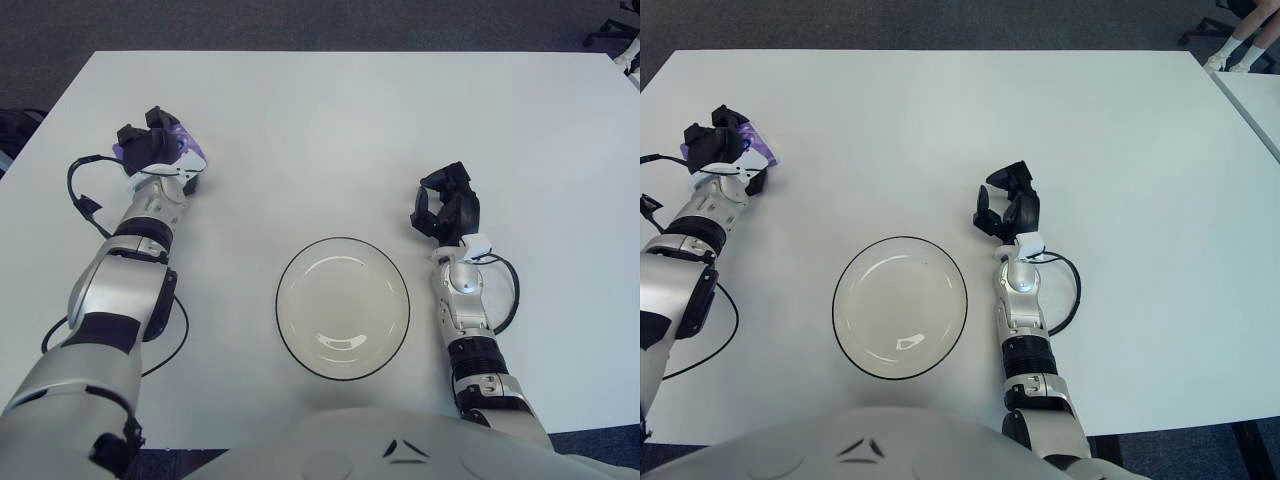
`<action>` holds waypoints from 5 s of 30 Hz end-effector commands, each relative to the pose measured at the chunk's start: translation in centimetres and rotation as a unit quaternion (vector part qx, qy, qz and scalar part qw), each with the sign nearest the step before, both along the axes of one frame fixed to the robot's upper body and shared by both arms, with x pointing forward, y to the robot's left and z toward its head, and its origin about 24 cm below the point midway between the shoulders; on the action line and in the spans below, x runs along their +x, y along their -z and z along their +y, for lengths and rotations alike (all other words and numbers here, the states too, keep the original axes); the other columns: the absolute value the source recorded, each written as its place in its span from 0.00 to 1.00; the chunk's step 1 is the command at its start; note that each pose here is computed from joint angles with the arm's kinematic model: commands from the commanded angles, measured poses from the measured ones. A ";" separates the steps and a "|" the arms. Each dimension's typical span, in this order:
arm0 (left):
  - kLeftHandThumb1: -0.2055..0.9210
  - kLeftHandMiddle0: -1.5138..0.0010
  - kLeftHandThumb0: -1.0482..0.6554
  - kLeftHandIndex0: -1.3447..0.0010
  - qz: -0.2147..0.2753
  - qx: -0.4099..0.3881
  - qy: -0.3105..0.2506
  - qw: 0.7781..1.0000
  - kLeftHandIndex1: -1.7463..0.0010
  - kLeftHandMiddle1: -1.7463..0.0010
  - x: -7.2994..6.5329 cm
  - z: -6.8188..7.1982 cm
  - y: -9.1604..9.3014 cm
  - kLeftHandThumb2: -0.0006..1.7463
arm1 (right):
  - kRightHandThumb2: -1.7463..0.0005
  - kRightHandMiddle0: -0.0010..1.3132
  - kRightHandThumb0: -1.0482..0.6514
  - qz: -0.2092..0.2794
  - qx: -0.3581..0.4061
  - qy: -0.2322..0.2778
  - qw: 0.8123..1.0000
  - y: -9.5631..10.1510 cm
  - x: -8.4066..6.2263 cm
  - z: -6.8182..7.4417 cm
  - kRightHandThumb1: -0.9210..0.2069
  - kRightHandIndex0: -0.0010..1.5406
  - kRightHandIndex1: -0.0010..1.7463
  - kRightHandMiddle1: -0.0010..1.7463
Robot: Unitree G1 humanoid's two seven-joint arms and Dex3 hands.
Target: Put the tissue paper into the plate.
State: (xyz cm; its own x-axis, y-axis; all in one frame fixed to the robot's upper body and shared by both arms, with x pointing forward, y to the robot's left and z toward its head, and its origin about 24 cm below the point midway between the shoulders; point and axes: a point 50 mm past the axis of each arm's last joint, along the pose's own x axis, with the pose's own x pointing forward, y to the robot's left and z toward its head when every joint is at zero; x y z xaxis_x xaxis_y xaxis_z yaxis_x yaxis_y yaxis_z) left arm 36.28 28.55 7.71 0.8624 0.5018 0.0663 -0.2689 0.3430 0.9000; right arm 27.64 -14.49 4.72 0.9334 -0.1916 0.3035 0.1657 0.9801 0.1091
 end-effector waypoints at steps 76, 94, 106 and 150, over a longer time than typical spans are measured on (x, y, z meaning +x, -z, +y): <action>0.15 0.43 0.61 0.50 -0.385 -0.250 0.404 0.791 0.00 0.00 -7.3 -9.9 -11.5 0.99 | 0.44 0.31 0.38 0.144 -0.007 0.011 0.989 6.9 -3.9 -1.3 0.29 0.39 0.89 1.00; 0.12 0.42 0.61 0.46 -0.259 -0.155 0.546 0.781 0.02 0.00 -11.1 -13.6 -11.7 1.00 | 0.45 0.30 0.38 0.151 -0.010 0.012 0.988 7.0 -4.0 -1.2 0.29 0.39 0.88 1.00; 0.13 0.42 0.61 0.49 -0.131 -0.245 0.656 0.702 0.00 0.00 -12.7 -16.3 -10.7 1.00 | 0.44 0.30 0.38 0.151 -0.011 0.016 0.988 7.0 -4.1 -1.2 0.29 0.39 0.88 1.00; 0.39 0.71 0.48 0.76 0.067 -0.171 0.773 0.607 0.06 0.10 -16.6 -17.2 -10.0 0.76 | 0.43 0.32 0.38 0.145 -0.016 0.023 0.989 6.8 -4.3 -1.2 0.31 0.42 0.90 1.00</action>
State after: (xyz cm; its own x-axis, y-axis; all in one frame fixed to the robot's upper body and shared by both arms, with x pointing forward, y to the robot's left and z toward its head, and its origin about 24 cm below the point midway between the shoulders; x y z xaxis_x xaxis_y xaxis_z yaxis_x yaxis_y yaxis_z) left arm 20.75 10.70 16.84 0.2800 -0.9587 0.0494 0.6300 0.2223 0.7441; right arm 27.71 -14.22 4.80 0.9348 -0.1826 0.3047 0.1582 0.9820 0.1033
